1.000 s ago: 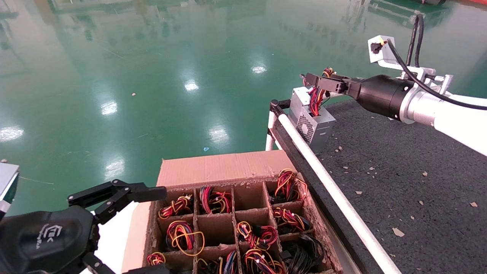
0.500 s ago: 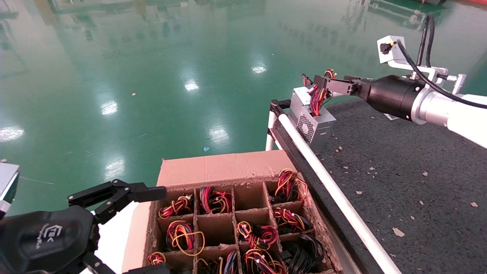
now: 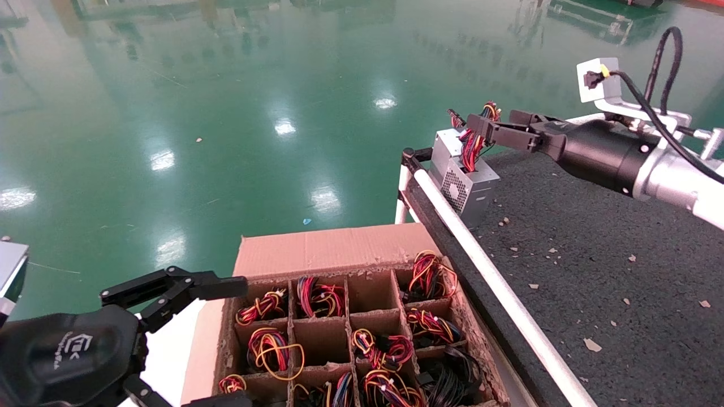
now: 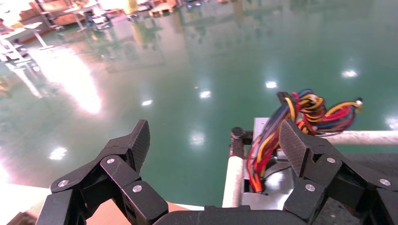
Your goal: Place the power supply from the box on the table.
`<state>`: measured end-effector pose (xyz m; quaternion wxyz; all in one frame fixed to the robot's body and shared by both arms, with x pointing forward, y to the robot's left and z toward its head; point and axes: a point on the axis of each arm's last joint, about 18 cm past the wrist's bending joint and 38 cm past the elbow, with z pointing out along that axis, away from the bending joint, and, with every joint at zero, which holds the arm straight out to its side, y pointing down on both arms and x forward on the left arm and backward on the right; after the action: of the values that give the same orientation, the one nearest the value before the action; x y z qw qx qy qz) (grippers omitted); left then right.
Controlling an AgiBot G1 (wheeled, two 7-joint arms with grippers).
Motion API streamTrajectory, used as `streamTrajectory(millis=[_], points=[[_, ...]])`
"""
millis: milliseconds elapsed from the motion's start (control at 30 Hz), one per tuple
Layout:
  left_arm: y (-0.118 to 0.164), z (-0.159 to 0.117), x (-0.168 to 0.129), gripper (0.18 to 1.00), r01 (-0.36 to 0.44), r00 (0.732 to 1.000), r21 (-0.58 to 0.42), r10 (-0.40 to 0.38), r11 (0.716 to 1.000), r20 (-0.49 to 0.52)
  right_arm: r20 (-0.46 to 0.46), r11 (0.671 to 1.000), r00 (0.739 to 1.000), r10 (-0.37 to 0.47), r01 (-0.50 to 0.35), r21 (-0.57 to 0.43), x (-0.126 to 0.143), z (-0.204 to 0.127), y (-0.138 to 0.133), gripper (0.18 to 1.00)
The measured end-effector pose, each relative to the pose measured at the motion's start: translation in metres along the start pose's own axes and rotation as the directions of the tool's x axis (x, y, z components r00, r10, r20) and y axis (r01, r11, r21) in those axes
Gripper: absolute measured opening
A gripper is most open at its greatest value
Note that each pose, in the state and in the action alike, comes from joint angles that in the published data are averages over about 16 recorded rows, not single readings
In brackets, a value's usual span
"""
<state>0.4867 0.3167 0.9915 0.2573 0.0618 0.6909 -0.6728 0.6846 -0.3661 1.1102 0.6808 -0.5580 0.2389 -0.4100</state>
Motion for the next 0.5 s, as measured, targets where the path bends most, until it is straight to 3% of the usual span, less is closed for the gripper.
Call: streamTrajectory(millis=[500], points=[[0.000, 0.000, 0.000, 1.001, 0.000, 1.000, 0.000, 0.000, 1.000, 0.000, 0.195, 0.995, 0.976, -0.093, 0.085, 0.050, -0.039, -0.043, 0.013, 1.000]])
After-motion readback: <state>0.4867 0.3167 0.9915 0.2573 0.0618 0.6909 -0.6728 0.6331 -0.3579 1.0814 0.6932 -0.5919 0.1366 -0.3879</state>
